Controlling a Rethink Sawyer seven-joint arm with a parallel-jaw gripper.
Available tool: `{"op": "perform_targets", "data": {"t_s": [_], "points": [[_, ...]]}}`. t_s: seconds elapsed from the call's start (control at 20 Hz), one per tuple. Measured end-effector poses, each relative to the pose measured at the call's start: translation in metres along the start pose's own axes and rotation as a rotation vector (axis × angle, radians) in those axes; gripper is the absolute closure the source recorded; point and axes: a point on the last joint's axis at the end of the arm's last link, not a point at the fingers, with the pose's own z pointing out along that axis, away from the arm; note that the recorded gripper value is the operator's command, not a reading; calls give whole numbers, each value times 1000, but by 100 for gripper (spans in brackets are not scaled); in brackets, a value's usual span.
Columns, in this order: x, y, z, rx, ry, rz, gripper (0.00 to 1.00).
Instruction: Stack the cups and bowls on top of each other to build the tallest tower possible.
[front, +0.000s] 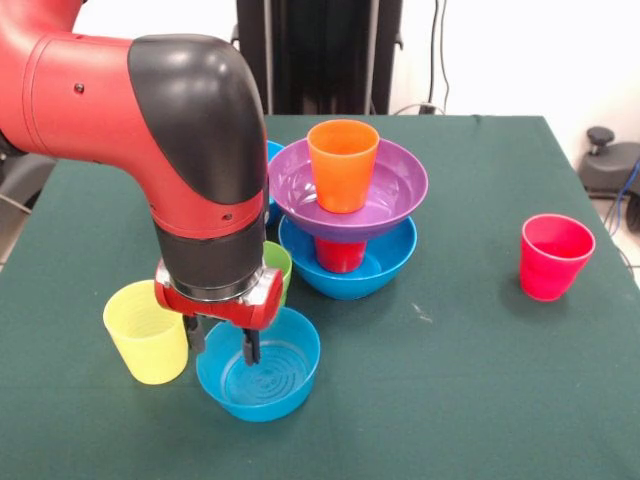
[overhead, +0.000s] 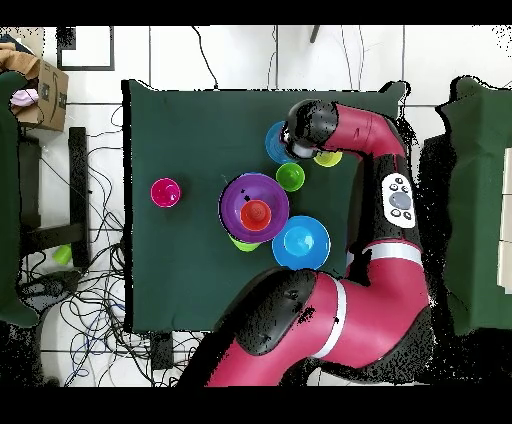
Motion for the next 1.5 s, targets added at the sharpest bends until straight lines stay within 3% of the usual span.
{"op": "perform_targets", "data": {"t_s": [0.2, 0.8, 1.5], "points": [[-1, 0, 0, -1, -12, 0, 0], [8, -4, 1, -6, 5, 2, 0], [28, -21, 19, -21, 29, 21, 0]]}}
